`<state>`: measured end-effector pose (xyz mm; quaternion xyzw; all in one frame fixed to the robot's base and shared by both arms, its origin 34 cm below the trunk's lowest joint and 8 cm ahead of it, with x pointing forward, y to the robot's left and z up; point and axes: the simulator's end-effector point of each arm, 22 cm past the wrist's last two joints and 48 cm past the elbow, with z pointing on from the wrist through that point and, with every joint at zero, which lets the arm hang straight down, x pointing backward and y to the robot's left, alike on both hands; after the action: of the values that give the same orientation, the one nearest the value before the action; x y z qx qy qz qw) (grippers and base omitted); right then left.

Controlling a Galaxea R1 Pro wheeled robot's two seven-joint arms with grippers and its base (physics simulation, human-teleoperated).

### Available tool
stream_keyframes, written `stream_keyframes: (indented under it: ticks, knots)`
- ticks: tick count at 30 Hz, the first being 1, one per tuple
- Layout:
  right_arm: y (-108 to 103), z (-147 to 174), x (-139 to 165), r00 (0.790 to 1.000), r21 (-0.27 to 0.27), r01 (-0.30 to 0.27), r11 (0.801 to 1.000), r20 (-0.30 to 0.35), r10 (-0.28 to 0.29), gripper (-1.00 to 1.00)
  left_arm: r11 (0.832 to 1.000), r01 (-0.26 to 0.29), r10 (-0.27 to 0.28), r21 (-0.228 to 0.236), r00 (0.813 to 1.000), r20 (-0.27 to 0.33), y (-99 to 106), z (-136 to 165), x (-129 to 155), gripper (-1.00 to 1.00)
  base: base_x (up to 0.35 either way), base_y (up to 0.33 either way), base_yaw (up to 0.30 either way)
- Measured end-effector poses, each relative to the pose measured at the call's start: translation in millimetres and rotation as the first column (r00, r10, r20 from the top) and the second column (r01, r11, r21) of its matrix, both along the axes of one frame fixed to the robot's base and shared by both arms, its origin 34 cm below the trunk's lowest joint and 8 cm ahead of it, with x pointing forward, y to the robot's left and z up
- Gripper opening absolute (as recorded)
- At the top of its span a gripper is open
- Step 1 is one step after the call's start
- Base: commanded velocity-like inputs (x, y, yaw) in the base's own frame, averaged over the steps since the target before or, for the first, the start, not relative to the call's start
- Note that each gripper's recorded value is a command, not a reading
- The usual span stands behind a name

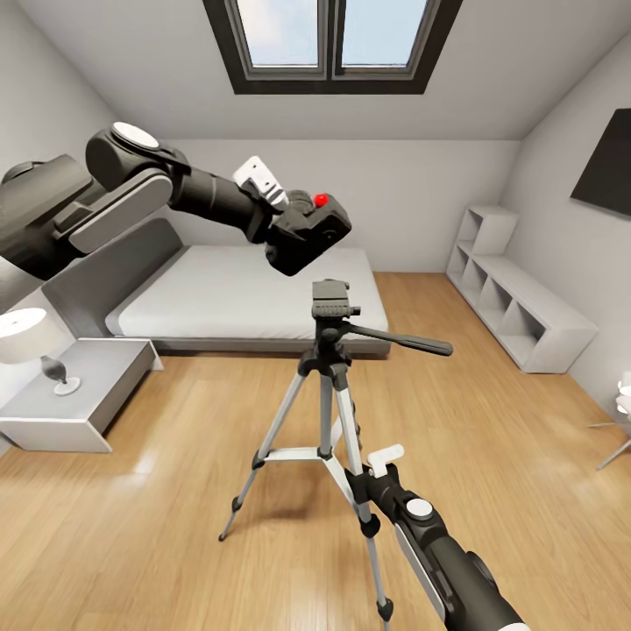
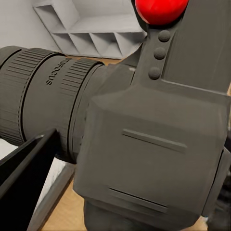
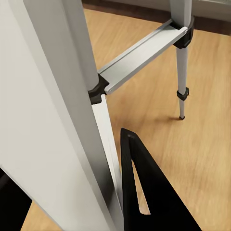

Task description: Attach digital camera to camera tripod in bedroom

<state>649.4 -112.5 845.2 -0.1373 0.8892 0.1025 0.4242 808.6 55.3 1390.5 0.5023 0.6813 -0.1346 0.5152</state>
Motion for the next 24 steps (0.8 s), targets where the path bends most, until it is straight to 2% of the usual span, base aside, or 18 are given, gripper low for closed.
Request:
stream_keyframes:
  ticks: [1, 6, 7, 8, 11, 15, 24]
  knots:
    - [1, 1, 0, 1.000, -0.001, -0.005, 1.000, 0.001, 0.005, -1.00, 0.999, 0.041, -0.041, -0.008, 0.999, -0.002, -5, 1, -7, -1.00, 0.086, 0.000, 0.000]
    - [7, 4, -1, 0.998, -0.011, -0.054, 0.998, 0.013, 0.054, -1.00, 0.988, 0.155, -0.155, -0.014, 0.988, -0.013, -18, 0, -26, -1.00, 0.190, 0.000, 0.000]
    - [7, 2, -3, 0.998, -0.007, -0.054, 0.998, 0.007, 0.055, -1.00, 0.981, 0.193, -0.193, -0.007, 0.981, -0.010, -20, -1, -31, -1.00, 0.269, 0.000, 0.000]
    - [6, 0, -3, 0.999, -0.001, -0.044, 0.999, 0.000, 0.044, -1.00, 0.976, 0.215, -0.216, -0.023, 0.975, -0.043, -23, -3, -39, -1.00, 0.281, 0.000, 0.000]
    - [7, 0, -4, 0.999, 0.002, -0.045, 0.999, -0.003, 0.045, -1.00, 0.965, 0.260, -0.261, -0.023, 0.964, -0.061, -24, -5, -47, -1.00, 0.300, 0.000, 0.000]
    - [7, 0, -4, 0.999, 0.002, -0.044, 0.999, -0.003, 0.044, -1.00, 0.961, 0.276, -0.277, -0.028, 0.958, -0.079, -23, -6, -50, -1.00, 0.316, 0.000, 0.000]
    - [8, 0, -3, 0.999, 0.000, -0.042, 0.999, -0.003, 0.042, -1.00, 0.956, 0.292, -0.292, -0.021, 0.952, -0.086, -30, 13, -54, -1.00, 0.000, 0.000, 0.000]
